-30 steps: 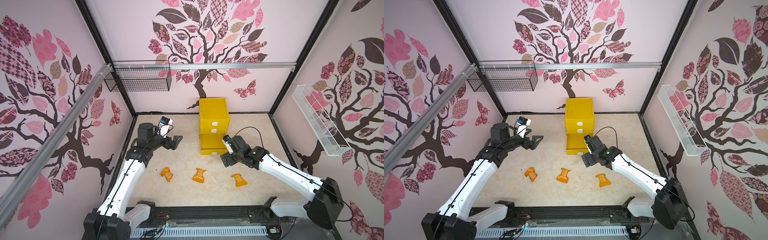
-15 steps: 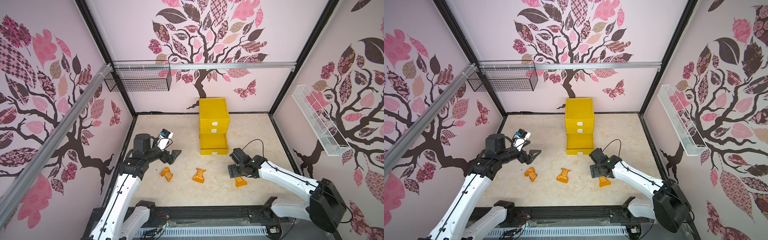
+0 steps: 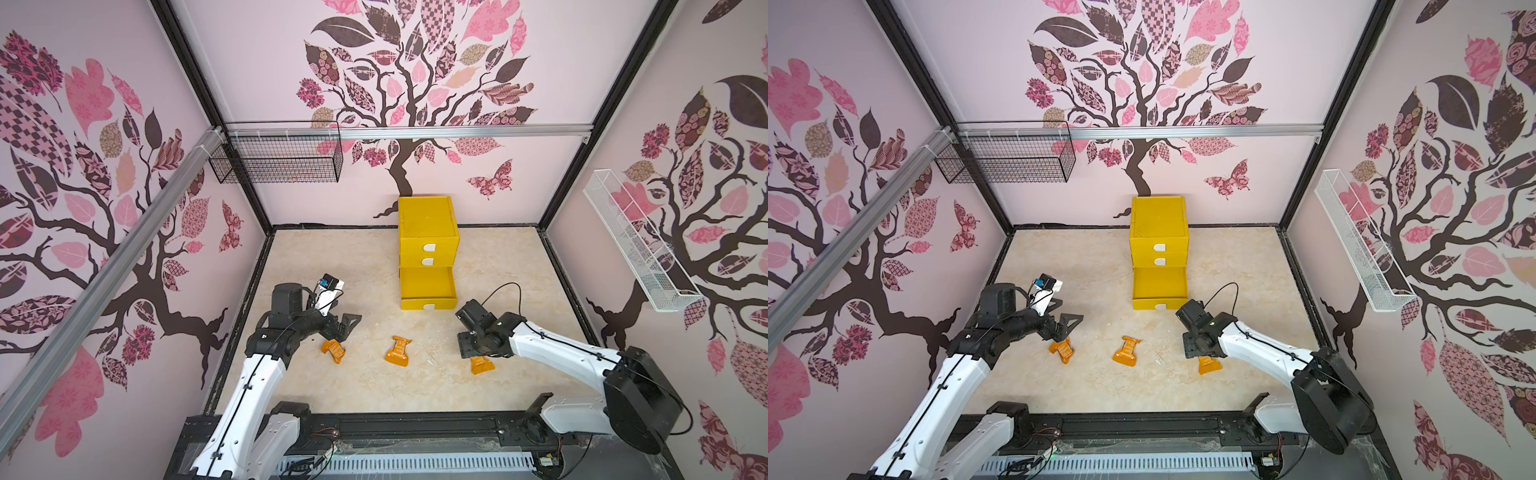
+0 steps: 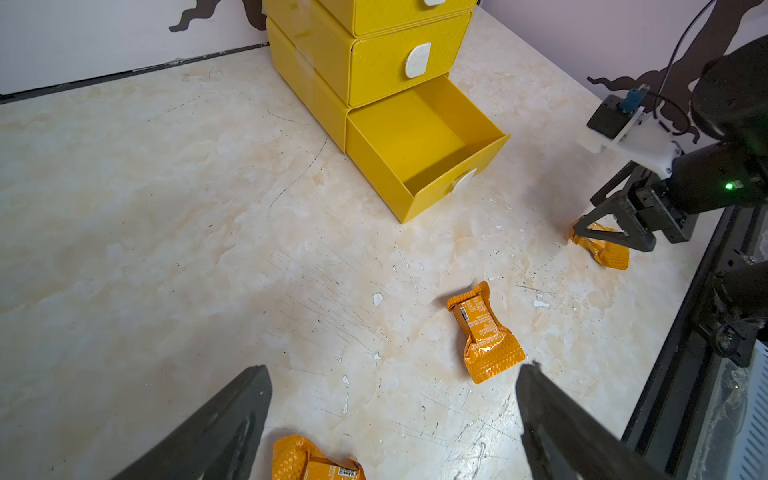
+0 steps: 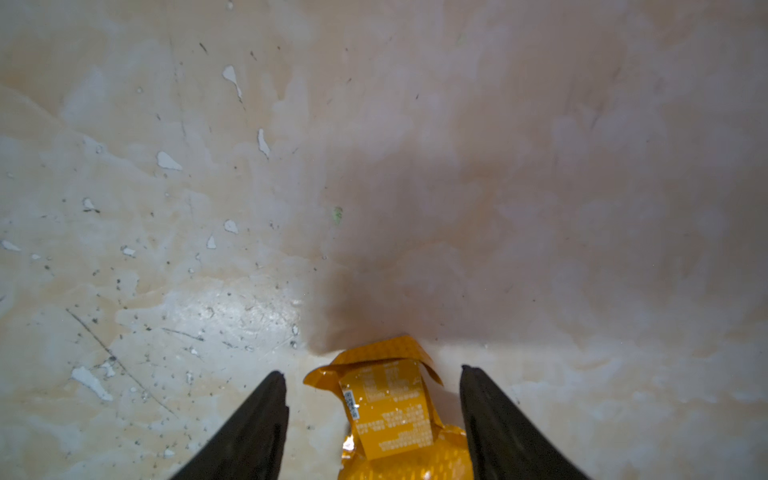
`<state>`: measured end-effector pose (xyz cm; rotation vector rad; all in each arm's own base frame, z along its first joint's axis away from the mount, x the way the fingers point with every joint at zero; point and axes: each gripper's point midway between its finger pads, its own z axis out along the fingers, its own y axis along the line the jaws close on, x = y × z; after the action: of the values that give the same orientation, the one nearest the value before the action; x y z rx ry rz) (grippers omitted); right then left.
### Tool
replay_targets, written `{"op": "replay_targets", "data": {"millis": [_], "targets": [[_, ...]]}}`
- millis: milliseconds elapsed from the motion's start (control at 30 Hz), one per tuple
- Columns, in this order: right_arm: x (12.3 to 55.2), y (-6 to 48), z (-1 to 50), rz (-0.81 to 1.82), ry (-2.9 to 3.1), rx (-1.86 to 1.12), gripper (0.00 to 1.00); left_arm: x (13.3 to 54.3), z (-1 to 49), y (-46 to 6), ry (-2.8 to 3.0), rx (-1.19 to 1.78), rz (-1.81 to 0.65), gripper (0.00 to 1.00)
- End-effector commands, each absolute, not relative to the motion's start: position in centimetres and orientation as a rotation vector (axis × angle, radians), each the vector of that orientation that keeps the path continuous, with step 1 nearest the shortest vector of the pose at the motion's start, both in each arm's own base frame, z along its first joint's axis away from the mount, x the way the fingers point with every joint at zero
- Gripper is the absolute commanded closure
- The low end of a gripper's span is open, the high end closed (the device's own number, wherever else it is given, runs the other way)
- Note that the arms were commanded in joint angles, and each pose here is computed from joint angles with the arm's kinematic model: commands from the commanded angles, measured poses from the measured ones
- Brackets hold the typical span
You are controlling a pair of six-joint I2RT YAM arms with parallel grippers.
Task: Place the cookies into the drawer by color
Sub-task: Pick up the cookie at the center of the board.
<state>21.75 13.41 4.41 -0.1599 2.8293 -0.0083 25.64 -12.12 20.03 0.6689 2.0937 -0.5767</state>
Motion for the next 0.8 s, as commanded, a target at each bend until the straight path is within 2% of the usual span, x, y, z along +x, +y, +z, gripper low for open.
{"op": "replay_targets", "data": {"millis": [0,400,567,767], "targets": [[21.6,13.8,3.8,-0.011,2.864,-0.143,0.34,25.7,20.4,-12.4,2.061,0.674,-0.595,0.03],[21.1,13.5,2.2,-0.060,2.925,-0.108,0.36,25.4,19.6,-12.6,2.060,0.703,-0.602,0.03],[20.2,13.6,0.8,-0.034,2.965,-0.082,0.44,25.3,19.7,-12.7,2.053,0.709,-0.604,0.03],[20.0,13.7,0.8,-0.022,2.975,-0.075,0.64,25.4,19.7,-12.9,2.053,0.711,-0.609,0.03]]}}
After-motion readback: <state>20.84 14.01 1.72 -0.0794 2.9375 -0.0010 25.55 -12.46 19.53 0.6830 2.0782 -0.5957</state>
